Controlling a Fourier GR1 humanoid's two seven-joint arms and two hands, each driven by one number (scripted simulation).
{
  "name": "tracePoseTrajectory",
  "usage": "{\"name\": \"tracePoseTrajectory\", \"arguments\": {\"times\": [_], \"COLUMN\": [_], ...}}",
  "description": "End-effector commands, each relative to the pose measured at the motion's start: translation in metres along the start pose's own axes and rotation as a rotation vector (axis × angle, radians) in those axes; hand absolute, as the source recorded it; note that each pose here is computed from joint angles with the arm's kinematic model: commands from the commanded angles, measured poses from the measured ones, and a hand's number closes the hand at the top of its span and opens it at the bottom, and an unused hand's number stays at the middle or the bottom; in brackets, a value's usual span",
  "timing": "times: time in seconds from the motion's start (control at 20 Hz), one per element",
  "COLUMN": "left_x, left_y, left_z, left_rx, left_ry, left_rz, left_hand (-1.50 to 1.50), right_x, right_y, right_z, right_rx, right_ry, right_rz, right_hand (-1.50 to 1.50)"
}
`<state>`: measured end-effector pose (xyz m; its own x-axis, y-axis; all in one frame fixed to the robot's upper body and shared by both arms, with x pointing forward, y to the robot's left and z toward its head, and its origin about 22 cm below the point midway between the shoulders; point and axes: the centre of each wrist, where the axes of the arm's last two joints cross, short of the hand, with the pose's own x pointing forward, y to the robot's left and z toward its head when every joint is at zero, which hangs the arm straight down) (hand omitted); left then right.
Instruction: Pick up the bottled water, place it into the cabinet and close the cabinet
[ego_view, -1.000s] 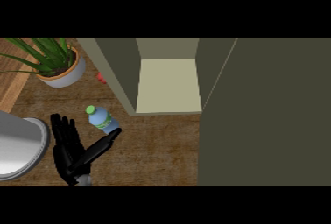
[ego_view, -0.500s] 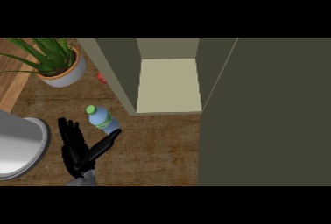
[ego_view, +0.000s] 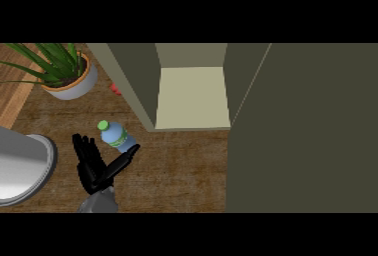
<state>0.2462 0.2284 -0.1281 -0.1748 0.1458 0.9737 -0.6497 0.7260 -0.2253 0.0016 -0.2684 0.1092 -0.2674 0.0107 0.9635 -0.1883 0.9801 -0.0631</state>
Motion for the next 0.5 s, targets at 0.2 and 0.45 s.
{"name": "tracePoseTrajectory", "arguments": {"times": [0.2, 0.45], "left_x": [-0.009, -0.021], "left_y": [-0.001, -0.005], "left_z": [-0.008, -0.011], "left_rx": [-0.071, -0.056], "left_ry": [-0.003, -0.053], "left_rz": [0.169, 0.22], "left_hand": [-1.5, 1.5], "right_x": [0.024, 0.023], "right_y": [-0.005, -0.004], "right_z": [-0.006, 0.0], "right_rx": [0.005, 0.011], "right_ry": [-0.07, -0.063], "right_rz": [0.023, -0.012], "right_hand": [-1.5, -1.5]}}
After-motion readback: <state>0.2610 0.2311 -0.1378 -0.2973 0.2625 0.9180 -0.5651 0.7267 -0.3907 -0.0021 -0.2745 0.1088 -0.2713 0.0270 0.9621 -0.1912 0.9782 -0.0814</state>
